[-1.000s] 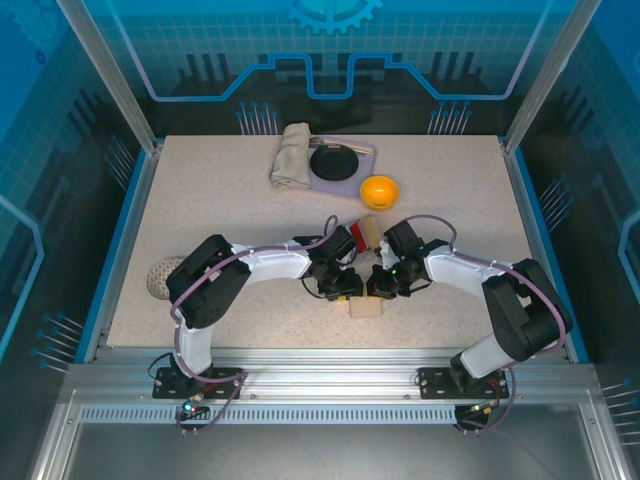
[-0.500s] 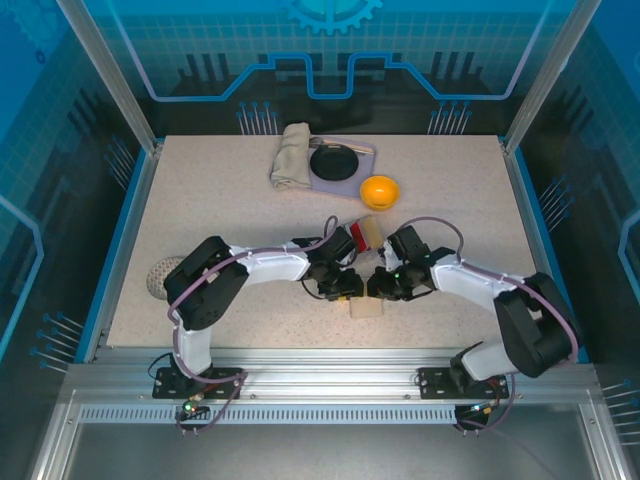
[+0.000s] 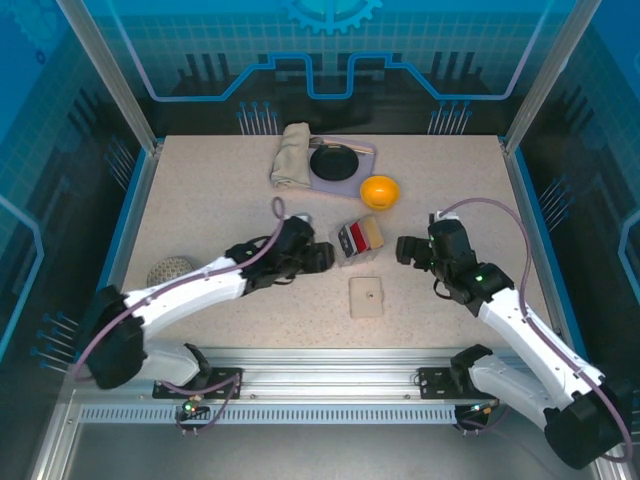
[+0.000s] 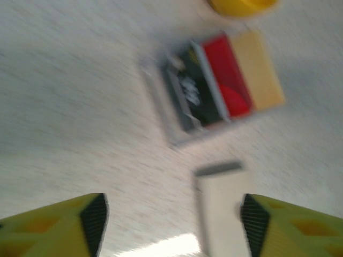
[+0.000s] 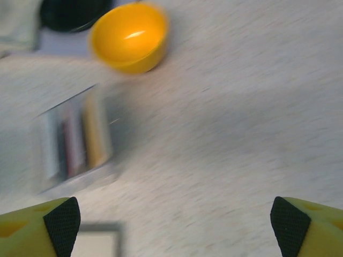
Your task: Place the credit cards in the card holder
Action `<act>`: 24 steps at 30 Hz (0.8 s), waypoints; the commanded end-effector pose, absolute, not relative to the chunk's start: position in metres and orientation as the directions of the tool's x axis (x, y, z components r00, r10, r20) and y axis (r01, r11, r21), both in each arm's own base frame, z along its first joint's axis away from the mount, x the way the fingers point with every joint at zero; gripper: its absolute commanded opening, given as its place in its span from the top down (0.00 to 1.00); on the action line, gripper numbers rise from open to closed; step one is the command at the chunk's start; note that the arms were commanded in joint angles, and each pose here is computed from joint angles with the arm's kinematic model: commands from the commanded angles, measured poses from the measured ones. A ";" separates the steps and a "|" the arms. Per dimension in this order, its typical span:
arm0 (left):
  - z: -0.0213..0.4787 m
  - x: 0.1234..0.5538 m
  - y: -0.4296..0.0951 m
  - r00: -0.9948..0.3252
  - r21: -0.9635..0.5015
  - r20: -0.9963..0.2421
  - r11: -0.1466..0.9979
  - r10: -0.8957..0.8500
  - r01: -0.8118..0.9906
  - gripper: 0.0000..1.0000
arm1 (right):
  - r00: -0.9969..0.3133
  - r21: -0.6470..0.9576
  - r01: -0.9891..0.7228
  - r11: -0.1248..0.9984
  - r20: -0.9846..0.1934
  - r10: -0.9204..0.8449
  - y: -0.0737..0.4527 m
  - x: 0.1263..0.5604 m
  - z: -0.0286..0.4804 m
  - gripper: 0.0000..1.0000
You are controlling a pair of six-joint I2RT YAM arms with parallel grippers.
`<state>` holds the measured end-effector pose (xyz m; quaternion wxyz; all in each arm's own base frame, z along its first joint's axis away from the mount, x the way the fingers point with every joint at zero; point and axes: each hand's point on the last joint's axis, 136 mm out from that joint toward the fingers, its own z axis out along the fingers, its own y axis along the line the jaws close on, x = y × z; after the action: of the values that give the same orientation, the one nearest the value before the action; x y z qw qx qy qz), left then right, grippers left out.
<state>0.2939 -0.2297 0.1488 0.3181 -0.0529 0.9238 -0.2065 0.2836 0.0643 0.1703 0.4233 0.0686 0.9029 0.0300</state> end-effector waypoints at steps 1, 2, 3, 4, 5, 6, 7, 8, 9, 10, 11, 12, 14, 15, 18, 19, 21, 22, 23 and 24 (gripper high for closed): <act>0.145 0.312 -0.141 -0.690 -0.221 -0.685 0.969 -0.234 -0.109 0.20 | -0.577 -0.155 0.238 0.959 -0.817 0.012 0.009 0.295 0.169 0.05; 0.148 0.315 -0.120 -0.667 -0.185 -0.707 0.972 -0.235 -0.146 0.13 | -0.571 -0.179 0.255 0.950 -0.821 -0.002 0.003 0.299 0.167 0.04; 0.153 0.316 -0.098 -0.640 -0.136 -0.735 0.974 -0.223 -0.183 0.12 | -0.569 -0.198 0.259 0.946 -0.822 -0.016 -0.003 0.305 0.162 0.04; 0.160 0.318 -0.079 -0.610 -0.082 -0.768 0.975 -0.194 -0.207 0.11 | -0.571 -0.209 0.234 0.950 -0.820 -0.040 -0.003 0.312 0.155 0.04; 0.165 0.319 -0.063 -0.582 -0.035 -0.795 0.971 -0.169 -0.235 0.07 | -0.574 -0.216 0.212 0.953 -0.817 -0.057 -0.003 0.317 0.149 0.04; 0.169 0.320 -0.047 -0.553 0.000 -0.819 0.963 -0.154 -0.268 0.01 | -0.571 -0.225 0.180 0.958 -0.817 -0.085 -0.001 0.324 0.141 0.04; 0.171 0.325 -0.035 -0.534 0.035 -0.837 0.963 -0.118 -0.267 0.01 | -0.573 -0.234 0.165 0.958 -0.814 -0.100 -0.001 0.328 0.135 0.04; 0.169 0.327 -0.025 -0.522 0.060 -0.847 0.960 -0.096 -0.273 0.01 | -0.571 -0.234 0.155 0.960 -0.814 -0.107 -0.001 0.333 0.130 0.04; 0.167 0.330 -0.015 -0.508 0.069 -0.857 0.957 -0.088 -0.283 0.01 | -0.576 -0.236 0.138 0.962 -0.809 -0.116 0.000 0.337 0.121 0.04; 0.163 0.334 -0.007 -0.497 0.064 -0.863 0.957 -0.090 -0.284 0.01 | -0.574 -0.226 0.130 0.965 -0.811 -0.113 0.000 0.343 0.115 0.04; 0.160 0.337 -0.003 -0.487 0.048 -0.868 0.959 -0.099 -0.280 0.01 | -0.573 -0.220 0.120 0.968 -0.812 -0.114 0.001 0.347 0.110 0.04; 0.158 0.341 -0.001 -0.466 0.023 -0.878 0.962 -0.111 -0.273 0.01 | -0.569 -0.217 0.098 0.971 -0.813 -0.124 0.004 0.352 0.105 0.04; 0.150 0.351 -0.001 -0.435 0.017 -0.896 0.973 -0.086 -0.228 0.01 | -0.566 -0.221 0.060 0.973 -0.811 -0.149 0.010 0.359 0.100 0.04; 0.145 0.355 0.001 -0.420 0.031 -0.905 0.975 -0.066 -0.220 0.01 | -0.543 -0.215 0.033 0.976 -0.824 -0.163 0.015 0.364 0.103 0.04; 0.134 0.369 0.001 -0.386 0.027 -0.921 0.980 -0.052 -0.196 0.01 | -0.474 -0.214 -0.029 0.976 -0.857 -0.202 0.024 0.373 0.108 0.04; 0.132 0.374 -0.001 -0.365 0.021 -0.930 0.984 -0.046 -0.177 0.01 | -0.445 -0.211 -0.047 0.976 -0.870 -0.210 0.026 0.375 0.112 0.04; 0.123 0.383 -0.002 -0.354 0.028 -0.935 0.987 -0.030 -0.158 0.01 | -0.405 -0.199 -0.070 0.977 -0.890 -0.210 0.028 0.379 0.116 0.04; 0.120 0.389 -0.001 -0.350 0.035 -0.937 0.988 -0.021 -0.152 0.01 | -0.392 -0.185 -0.074 0.980 -0.898 -0.199 0.028 0.381 0.117 0.04; 0.112 0.391 -0.001 -0.371 0.025 -0.928 0.990 -0.029 -0.142 0.01 | -0.384 -0.172 -0.077 0.982 -0.904 -0.189 0.028 0.382 0.118 0.04; 0.108 0.396 -0.001 -0.380 0.001 -0.924 0.992 -0.047 -0.124 0.02 | -0.385 -0.158 -0.089 0.983 -0.905 -0.180 0.029 0.383 0.118 0.05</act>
<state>0.3701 0.0048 0.0830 0.4945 -0.0743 0.8633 0.0682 0.3701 0.0216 0.0977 0.4999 -0.0640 0.8608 -0.0707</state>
